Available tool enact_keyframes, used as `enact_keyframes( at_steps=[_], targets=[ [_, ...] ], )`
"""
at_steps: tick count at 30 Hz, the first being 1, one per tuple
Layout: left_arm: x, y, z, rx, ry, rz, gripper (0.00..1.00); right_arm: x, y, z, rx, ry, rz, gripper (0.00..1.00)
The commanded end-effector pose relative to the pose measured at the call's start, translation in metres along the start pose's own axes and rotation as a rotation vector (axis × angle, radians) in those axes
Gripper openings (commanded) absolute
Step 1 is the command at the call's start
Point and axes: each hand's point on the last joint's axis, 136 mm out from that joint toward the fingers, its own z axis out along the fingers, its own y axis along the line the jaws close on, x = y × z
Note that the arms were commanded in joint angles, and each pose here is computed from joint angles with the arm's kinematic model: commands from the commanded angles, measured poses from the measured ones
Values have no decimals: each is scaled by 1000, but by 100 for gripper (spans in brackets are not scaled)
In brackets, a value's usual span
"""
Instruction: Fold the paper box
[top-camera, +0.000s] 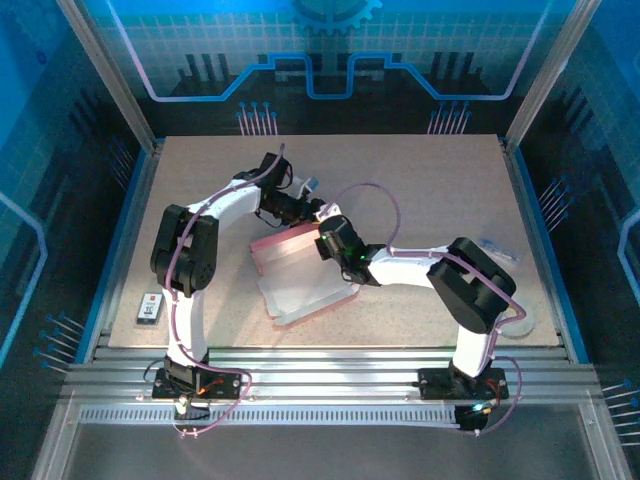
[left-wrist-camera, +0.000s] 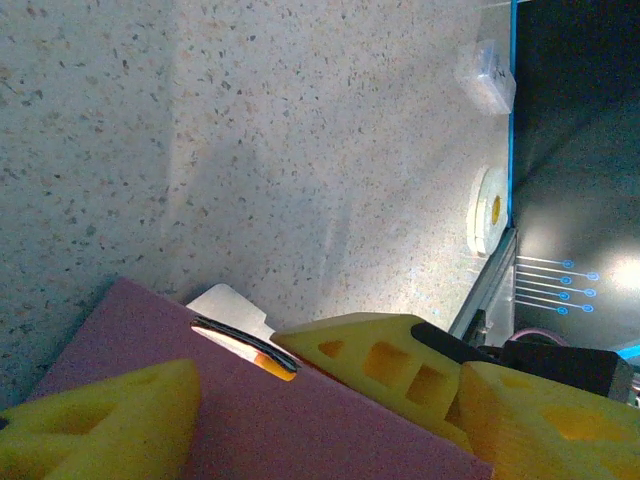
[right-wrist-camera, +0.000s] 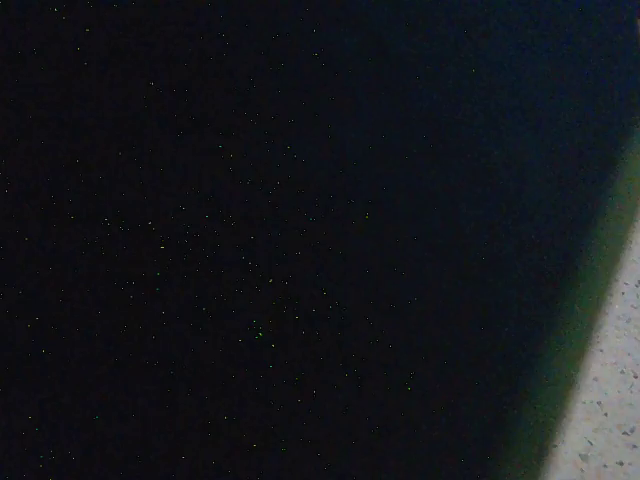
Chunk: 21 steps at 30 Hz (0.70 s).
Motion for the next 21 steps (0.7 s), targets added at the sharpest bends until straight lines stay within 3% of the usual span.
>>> enact_keyframes(
  at_steps=[1,5,8,13,21],
  targets=[
    [25,-11,8,2,95,-51,68,27,-26,10,139,87,-108,7],
    [24,-8,7,-24,87,-41,69,25,-2,7,-16,71,-85,14],
    [22,-4,5,-63,73,-34,70,26,8,0,-101,77,-56,26],
    [18,2,0,-125,48,-18,73,24,11,-13,-154,71,-16,34],
    [9,-3,-16,-181,-17,31,86,34,10,-50,-240,58,57,48]
  ],
)
